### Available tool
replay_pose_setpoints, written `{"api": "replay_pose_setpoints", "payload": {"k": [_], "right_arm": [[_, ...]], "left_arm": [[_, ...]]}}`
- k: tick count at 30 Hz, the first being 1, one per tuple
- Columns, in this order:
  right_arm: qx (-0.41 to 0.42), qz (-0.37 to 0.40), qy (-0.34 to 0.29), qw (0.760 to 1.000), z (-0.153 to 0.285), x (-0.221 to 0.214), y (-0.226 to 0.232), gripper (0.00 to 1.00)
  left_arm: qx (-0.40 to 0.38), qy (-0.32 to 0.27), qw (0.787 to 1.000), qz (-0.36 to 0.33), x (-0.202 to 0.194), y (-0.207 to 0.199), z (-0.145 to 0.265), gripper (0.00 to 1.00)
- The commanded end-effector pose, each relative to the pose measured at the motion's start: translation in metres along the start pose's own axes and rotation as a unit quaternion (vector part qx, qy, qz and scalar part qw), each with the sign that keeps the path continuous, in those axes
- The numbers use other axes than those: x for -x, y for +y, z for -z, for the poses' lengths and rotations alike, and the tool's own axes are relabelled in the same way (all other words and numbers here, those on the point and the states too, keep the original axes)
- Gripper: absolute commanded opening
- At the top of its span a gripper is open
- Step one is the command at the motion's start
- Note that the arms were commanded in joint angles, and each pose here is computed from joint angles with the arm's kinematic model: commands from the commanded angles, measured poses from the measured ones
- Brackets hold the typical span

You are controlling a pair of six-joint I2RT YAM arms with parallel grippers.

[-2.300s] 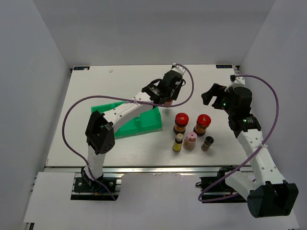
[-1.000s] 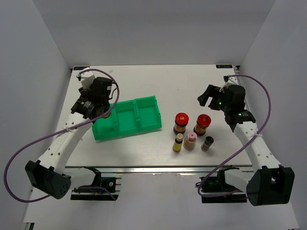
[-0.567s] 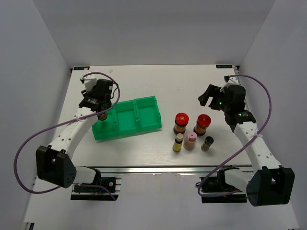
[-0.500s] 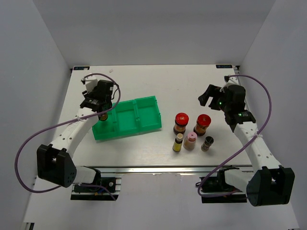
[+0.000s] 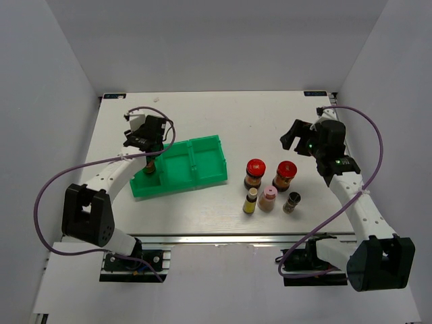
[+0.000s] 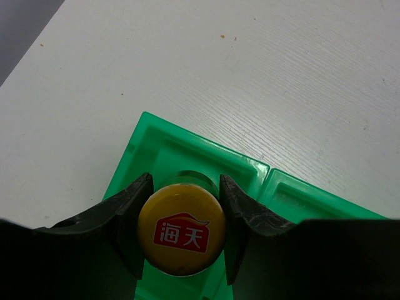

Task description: Organize the condiment bottles

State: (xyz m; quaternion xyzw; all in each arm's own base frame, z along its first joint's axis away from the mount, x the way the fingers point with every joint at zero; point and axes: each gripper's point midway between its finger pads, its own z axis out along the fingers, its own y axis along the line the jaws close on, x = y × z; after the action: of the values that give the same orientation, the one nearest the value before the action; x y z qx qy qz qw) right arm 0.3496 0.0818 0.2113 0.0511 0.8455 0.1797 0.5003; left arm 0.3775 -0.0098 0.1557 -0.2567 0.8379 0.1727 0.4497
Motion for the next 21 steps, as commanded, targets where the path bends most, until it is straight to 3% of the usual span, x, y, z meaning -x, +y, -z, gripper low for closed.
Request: {"api": "replay_pose_setpoints", "payload": {"k": [1, 9, 15, 17, 18, 21], "right_arm": [[-0.003, 0.001, -0.010, 1.000, 0.003, 0.005, 0.000, 0.89], [0.004, 0.001, -0.004, 1.000, 0.005, 0.001, 0.001, 0.89], [-0.012, -0.003, 0.005, 1.000, 0.006, -0.002, -0.004, 0.89], [-0.008, -0.004, 0.006, 1.000, 0.007, -0.003, -0.002, 0.89], [-0.006, -0.003, 0.006, 1.000, 0.008, -0.004, -0.001, 0.89], [-0.001, -0.007, 0.004, 1.000, 0.010, -0.003, 0.001, 0.89]], "left_arm": [[-0.008, -0.055, 0.997, 0.050, 0.041, -0.004, 0.007, 0.00], [-0.006, -0.077, 0.995, 0.064, 0.045, 0.002, 0.007, 0.00], [-0.006, -0.073, 0.996, 0.058, 0.037, 0.001, 0.003, 0.09], [-0.007, -0.069, 0.996, 0.057, 0.036, 0.002, 0.004, 0.20], [-0.009, -0.067, 0.996, 0.057, 0.036, 0.002, 0.005, 0.40], [-0.018, -0.066, 0.996, 0.060, 0.036, 0.002, 0.009, 0.55]]}}
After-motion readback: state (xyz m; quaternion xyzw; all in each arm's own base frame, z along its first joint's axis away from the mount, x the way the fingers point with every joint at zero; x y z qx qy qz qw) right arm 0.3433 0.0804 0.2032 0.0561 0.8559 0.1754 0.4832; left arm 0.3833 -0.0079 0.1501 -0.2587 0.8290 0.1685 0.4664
